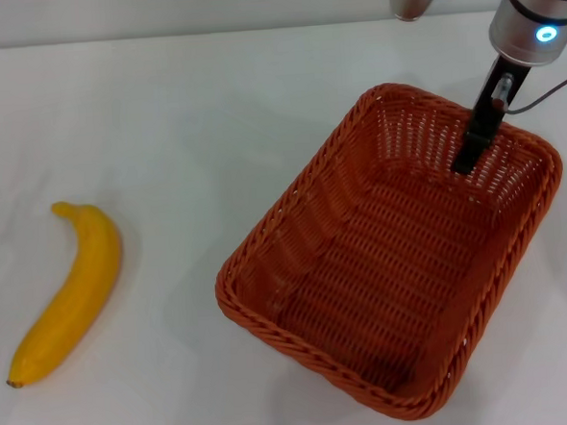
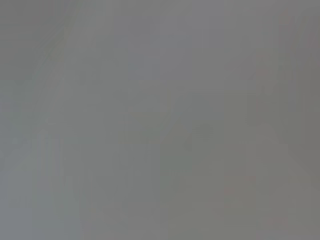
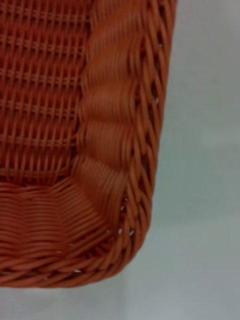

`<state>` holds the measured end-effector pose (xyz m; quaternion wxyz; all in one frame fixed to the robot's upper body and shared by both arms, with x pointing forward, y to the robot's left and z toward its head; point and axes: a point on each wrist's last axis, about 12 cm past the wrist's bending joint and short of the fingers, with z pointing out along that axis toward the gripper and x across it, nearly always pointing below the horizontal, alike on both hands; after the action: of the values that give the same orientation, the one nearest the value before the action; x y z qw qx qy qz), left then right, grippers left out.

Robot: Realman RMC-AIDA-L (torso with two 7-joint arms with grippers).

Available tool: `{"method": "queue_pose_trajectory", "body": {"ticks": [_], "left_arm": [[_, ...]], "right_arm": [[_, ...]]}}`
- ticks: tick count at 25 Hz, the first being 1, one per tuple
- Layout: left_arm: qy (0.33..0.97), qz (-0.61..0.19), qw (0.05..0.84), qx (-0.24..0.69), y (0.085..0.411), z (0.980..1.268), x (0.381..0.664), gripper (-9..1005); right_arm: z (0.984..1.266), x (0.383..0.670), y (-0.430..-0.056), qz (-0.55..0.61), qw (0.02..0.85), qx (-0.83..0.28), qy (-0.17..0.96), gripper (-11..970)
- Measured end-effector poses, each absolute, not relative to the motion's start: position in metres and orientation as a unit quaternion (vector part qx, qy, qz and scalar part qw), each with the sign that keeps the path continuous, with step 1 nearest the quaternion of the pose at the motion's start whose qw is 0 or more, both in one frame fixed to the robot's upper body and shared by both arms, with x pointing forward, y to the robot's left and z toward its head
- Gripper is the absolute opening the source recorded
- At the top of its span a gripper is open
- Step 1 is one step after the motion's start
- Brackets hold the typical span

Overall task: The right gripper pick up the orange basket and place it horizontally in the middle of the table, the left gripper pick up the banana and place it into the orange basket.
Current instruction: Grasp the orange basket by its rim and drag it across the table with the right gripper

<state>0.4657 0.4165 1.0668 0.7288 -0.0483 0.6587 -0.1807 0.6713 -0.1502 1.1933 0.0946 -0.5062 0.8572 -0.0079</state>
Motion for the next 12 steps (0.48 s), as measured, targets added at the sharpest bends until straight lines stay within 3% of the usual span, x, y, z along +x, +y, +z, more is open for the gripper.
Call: {"method": "queue_pose_trajectory", "body": {"ticks": [2,12], "left_arm": [[0.658,-0.180,0.729,-0.048,0.417,1.067,0.466,717],[0.659,-0.169,0.732,-0.042,0.417,1.067,0.467,712]], "right_arm": [[1.193,0.671,-0.150,-0.008,0.092,-0.510,0.855,821],[1.198,0.669,-0.140,-0.014,0.084,-0.528,0.845,440]]}}
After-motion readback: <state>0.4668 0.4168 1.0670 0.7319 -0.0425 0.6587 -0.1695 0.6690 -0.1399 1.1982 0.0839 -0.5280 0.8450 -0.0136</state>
